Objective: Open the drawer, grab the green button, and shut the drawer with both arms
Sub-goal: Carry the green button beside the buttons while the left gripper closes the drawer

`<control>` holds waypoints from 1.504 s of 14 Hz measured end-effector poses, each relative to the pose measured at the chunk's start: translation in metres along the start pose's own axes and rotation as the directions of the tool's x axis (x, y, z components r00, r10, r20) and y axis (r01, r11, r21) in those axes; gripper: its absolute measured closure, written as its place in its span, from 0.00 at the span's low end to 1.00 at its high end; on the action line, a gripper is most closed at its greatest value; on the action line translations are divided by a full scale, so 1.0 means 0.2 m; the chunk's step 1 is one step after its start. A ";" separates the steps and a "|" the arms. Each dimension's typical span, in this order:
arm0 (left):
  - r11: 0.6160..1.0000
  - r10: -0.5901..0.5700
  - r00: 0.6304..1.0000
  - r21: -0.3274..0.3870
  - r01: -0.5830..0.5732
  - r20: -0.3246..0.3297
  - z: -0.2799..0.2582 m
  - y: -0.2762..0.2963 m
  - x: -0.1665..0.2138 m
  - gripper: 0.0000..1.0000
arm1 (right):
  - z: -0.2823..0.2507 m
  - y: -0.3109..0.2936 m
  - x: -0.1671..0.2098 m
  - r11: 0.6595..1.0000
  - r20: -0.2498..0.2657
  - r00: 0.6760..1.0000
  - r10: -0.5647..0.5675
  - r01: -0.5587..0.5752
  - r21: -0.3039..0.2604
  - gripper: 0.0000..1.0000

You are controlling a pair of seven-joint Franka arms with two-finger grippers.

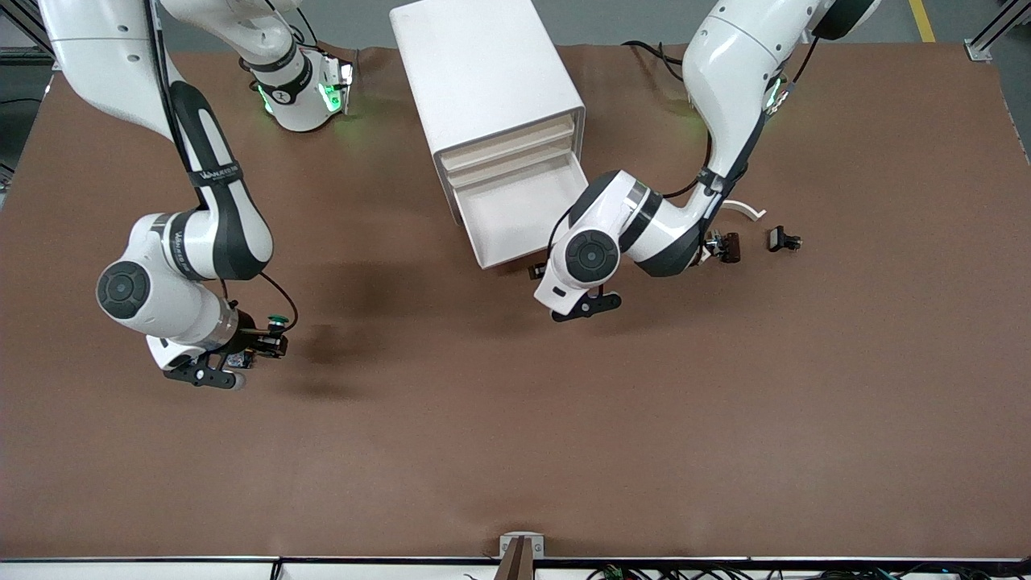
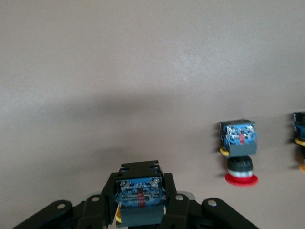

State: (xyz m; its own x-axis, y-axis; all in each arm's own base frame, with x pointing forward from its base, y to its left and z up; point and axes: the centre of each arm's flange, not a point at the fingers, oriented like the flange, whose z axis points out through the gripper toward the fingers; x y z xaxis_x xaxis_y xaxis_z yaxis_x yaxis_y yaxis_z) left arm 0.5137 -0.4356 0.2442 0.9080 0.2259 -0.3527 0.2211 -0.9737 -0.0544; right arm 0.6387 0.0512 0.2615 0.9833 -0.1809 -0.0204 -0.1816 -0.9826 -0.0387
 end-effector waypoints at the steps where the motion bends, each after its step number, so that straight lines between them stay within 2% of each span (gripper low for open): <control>1: 1.000 0.004 1.000 0.005 -0.004 0.002 0.01 0.01 -0.02 0.00 | 0.06 0.01 0.01 1.000 -0.001 1.000 0.004 -0.004 -0.003 0.59; 7: 0.999 0.010 1.000 0.041 -0.011 0.014 0.13 0.12 -0.16 0.00 | 0.20 0.09 0.03 1.000 0.003 1.000 0.029 -0.029 -0.012 0.59; 12: 0.999 -0.005 1.000 0.042 0.004 0.022 0.15 0.17 -0.24 0.00 | 0.26 0.09 0.02 0.999 0.008 1.000 0.030 -0.029 -0.016 0.59; 21: 0.999 -0.048 0.987 -0.001 0.048 0.155 0.22 0.22 -0.33 0.00 | 0.34 0.08 0.02 0.999 0.008 0.999 0.047 -0.047 -0.016 0.59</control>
State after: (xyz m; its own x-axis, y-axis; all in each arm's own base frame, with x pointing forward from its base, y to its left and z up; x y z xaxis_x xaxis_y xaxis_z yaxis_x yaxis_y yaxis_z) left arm 0.4485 -0.4951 0.2247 0.8306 0.2648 -0.4898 0.2651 -0.9617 -0.0704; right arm 0.6388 0.0383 0.1937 0.9735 -0.2266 -0.0297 -0.2273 -0.9736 -0.0213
